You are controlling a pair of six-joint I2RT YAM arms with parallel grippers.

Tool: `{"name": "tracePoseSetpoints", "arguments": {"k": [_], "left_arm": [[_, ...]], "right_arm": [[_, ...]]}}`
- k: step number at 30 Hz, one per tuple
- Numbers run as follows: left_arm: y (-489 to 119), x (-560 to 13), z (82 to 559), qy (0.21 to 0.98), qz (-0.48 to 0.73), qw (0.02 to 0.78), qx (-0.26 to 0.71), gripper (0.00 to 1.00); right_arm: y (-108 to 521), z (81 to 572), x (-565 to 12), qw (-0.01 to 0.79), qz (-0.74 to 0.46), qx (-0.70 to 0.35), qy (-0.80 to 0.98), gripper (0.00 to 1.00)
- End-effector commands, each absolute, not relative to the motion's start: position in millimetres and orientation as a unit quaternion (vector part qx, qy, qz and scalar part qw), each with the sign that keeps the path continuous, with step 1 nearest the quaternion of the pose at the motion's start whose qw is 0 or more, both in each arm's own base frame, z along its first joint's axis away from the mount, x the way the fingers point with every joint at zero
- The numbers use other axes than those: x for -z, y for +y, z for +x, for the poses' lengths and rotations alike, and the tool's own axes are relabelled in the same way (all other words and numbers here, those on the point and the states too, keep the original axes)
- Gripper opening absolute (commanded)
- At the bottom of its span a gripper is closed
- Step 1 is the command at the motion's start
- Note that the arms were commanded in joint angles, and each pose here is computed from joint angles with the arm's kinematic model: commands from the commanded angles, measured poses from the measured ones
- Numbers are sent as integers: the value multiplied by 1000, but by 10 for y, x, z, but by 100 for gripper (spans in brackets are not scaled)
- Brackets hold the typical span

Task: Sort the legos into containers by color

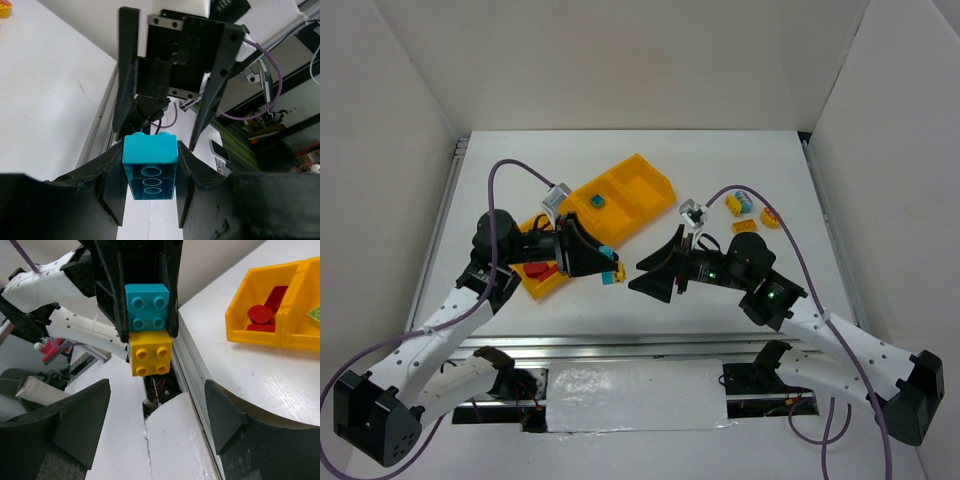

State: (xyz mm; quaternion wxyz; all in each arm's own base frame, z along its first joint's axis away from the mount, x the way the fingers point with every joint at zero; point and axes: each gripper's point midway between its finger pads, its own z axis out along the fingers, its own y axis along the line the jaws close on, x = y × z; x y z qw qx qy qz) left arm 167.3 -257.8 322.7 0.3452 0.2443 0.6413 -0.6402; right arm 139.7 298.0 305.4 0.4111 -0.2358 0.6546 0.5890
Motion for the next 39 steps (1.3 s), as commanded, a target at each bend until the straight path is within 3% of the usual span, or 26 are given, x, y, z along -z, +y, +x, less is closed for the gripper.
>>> {"name": "tracePoseSetpoints", "arguments": {"k": [1, 19, 21, 22, 23, 24, 39], "left_arm": [[-2562, -3463, 1465, 588, 284, 350, 672, 0], [-2570, -3483, 1446, 584, 283, 363, 669, 0], [-2572, -3480, 1451, 584, 283, 364, 668, 0], [-2574, -3465, 1462, 587, 281, 362, 667, 0], [-2573, -3465, 1473, 589, 280, 364, 665, 0], [-2575, -3462, 1478, 589, 280, 366, 664, 0], [-2536, -3487, 1577, 615, 276, 389, 628, 0]], "right_arm": [[3045, 1343, -3356, 428, -256, -627, 598, 82], [3271, 1277, -3423, 377, -276, -681, 564, 58], [3288, 1282, -3408, 373, -276, -683, 564, 42], [3294, 1281, -3405, 371, -276, -684, 564, 29], [3307, 1304, -3373, 368, -272, -683, 569, 3], [3311, 1298, -3364, 365, -272, -684, 570, 0], [3037, 1491, -3006, 403, -258, -636, 605, 0]]}}
